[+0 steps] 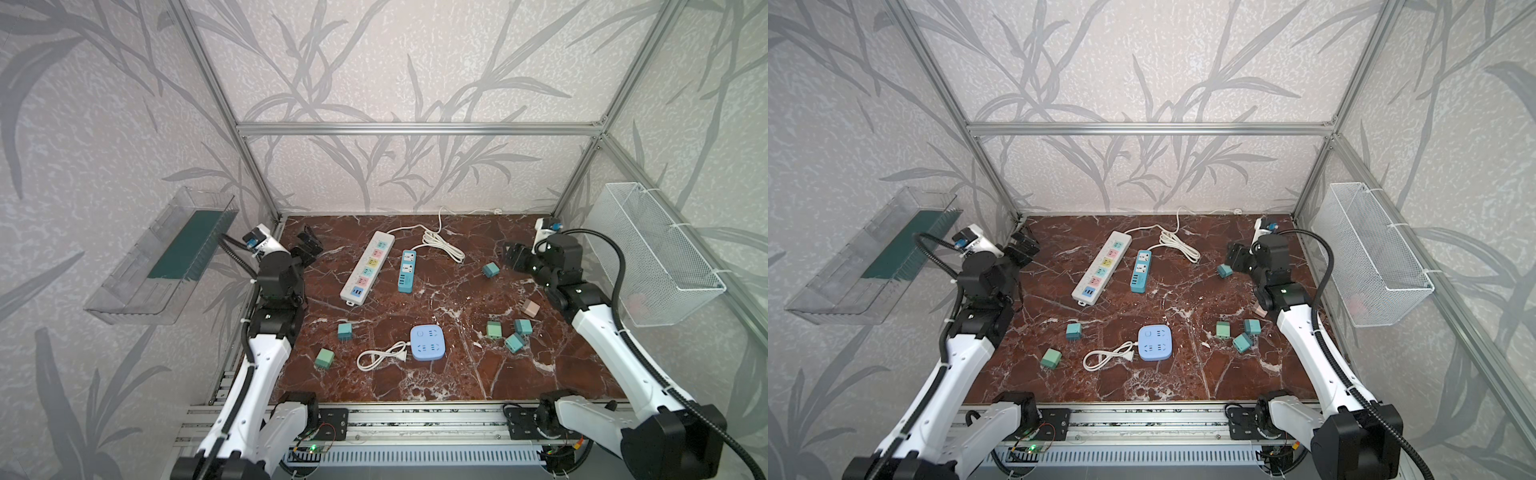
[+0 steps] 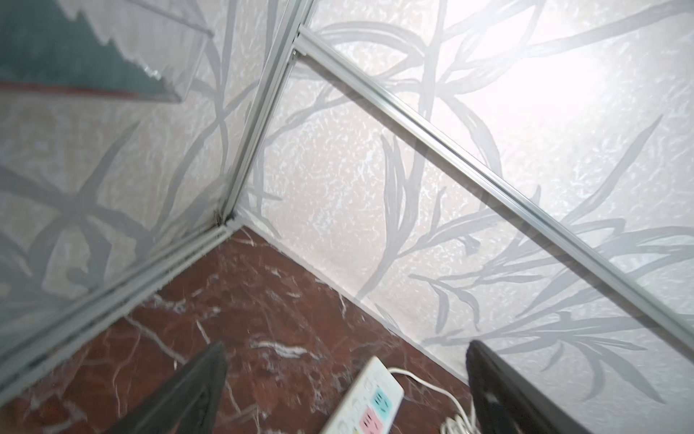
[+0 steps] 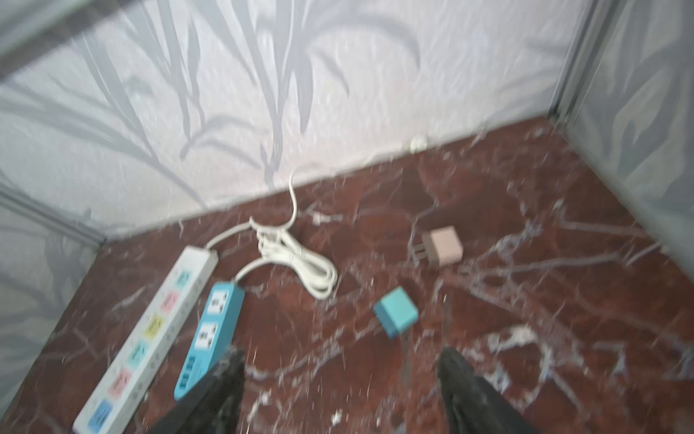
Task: Insert the plug
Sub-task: 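Move left gripper toward the socket cube while right gripper reaches for adapters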
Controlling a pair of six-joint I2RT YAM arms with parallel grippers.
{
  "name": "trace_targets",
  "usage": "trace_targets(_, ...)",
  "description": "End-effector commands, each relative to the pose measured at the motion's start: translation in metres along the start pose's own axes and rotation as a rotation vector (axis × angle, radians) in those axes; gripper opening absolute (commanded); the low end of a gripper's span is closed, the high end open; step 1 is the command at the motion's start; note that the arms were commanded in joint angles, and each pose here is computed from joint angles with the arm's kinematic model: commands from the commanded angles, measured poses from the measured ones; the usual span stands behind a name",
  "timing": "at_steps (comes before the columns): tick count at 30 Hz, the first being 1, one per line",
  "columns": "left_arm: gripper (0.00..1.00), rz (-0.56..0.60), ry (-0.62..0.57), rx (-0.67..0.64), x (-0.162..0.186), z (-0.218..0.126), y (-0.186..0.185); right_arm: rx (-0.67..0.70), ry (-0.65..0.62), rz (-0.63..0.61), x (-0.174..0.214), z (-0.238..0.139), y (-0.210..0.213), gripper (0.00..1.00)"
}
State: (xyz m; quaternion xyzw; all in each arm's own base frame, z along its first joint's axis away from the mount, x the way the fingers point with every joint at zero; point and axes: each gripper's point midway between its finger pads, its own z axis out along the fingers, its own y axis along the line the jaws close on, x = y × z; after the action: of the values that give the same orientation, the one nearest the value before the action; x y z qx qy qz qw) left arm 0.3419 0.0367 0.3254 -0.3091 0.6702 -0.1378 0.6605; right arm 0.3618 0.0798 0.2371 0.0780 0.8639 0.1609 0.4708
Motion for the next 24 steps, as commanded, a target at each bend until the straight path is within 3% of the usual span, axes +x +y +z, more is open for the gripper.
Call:
trace_targets(1, 0.91, -0.158, 0.240, -0.031, 0.063, -0.010, 0.024, -0.049, 0.253, -0.093, 0.075, -0.015, 0.031, 0.74)
trace_targets(6, 0.75, -0.171, 0.611, 0.092, 0.140, -0.025, 0.004, -0.042, 0.479, -0.362, 0.173, -0.039, 0.056, 0.78)
trace_targets(10, 0.70, -0.059, 0.817, 0.083, 0.197, -0.049, -0.001, -0.052, 0.601, -0.489, 0.233, -0.058, 0.072, 0.86)
trace_targets(16, 0.70, -0.017, 0.940, 0.137, 0.238, -0.075, -0.011, -0.079, 0.681, -0.564, 0.284, -0.066, 0.095, 0.93)
trace_targets(24, 0.70, 0.024, 1.006, 0.147, 0.253, -0.091, -0.009, -0.010, 0.655, -0.600, 0.295, -0.044, 0.098, 0.99)
